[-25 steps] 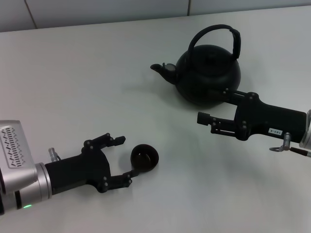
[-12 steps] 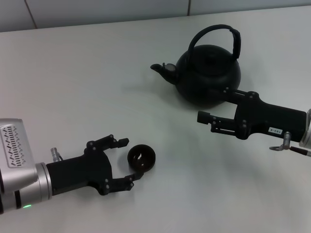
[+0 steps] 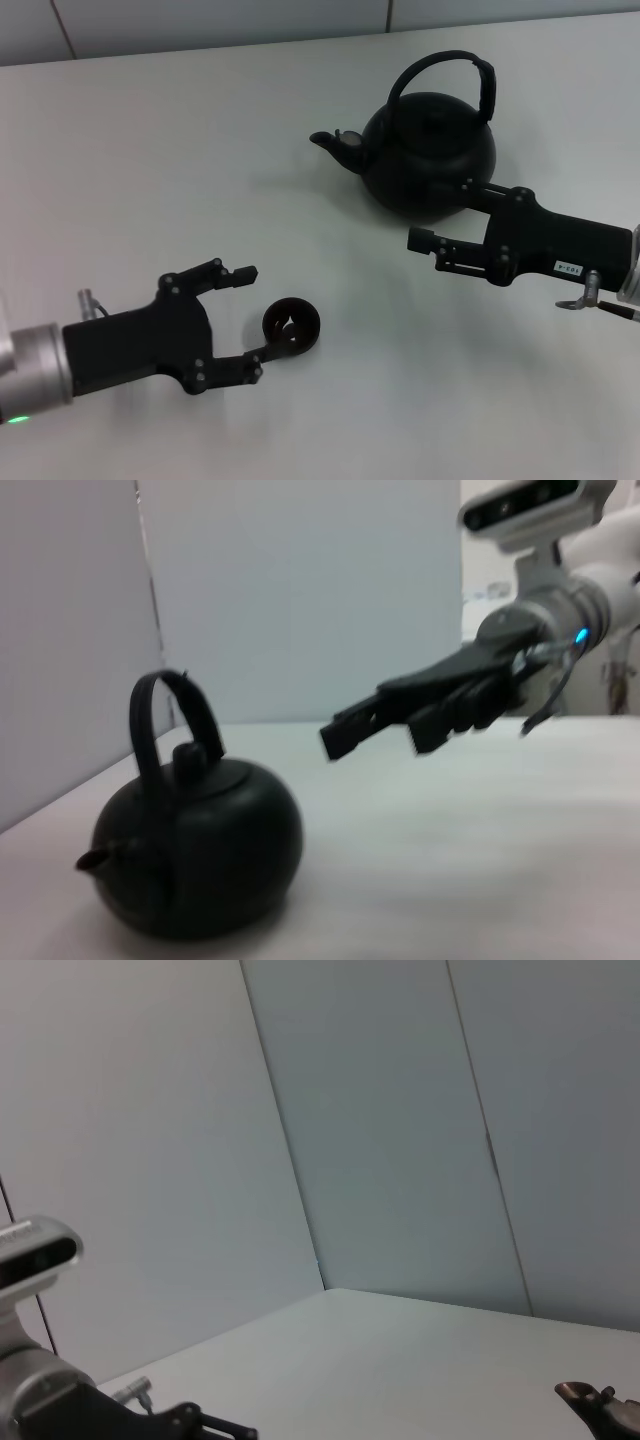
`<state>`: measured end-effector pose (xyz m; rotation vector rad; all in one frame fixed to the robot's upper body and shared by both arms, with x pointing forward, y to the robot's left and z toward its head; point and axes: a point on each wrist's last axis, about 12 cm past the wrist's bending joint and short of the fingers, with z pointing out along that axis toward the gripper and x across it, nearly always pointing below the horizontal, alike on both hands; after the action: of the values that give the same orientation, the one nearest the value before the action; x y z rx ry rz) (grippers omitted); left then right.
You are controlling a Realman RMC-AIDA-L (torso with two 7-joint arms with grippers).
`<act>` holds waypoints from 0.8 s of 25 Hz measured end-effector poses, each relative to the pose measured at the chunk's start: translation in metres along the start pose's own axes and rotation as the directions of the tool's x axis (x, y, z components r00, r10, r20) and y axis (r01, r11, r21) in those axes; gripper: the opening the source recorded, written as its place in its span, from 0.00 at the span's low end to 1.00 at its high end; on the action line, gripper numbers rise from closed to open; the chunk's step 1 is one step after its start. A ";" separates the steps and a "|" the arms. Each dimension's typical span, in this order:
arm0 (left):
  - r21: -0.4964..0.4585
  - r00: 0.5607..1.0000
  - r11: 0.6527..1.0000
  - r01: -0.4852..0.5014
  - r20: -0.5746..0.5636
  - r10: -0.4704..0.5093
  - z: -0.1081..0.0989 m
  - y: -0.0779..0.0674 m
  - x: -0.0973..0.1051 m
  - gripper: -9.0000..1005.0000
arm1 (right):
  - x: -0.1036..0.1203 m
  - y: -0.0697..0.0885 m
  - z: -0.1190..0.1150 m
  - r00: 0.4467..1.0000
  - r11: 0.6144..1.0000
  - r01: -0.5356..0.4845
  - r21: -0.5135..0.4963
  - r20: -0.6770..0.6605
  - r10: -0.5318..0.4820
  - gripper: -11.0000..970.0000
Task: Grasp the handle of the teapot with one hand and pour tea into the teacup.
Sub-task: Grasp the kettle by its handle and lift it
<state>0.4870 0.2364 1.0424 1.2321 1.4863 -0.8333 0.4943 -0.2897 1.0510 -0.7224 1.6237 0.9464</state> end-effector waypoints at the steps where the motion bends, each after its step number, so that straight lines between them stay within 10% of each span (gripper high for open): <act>1: 0.014 1.000 1.000 0.016 0.005 -0.016 -0.003 0.001 -0.002 0.84 | 0.000 0.000 0.000 1.000 1.000 0.000 0.000 0.000 0.000 0.78; 20: 0.127 0.994 0.987 0.094 0.036 -0.099 -0.052 0.020 -0.033 0.83 | -0.001 -0.010 0.002 1.000 0.996 -0.014 0.093 0.024 0.011 0.78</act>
<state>0.4923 0.2799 1.0901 1.2341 1.4880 -1.0242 0.5041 -0.2932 1.0491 -0.6358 1.6419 0.8793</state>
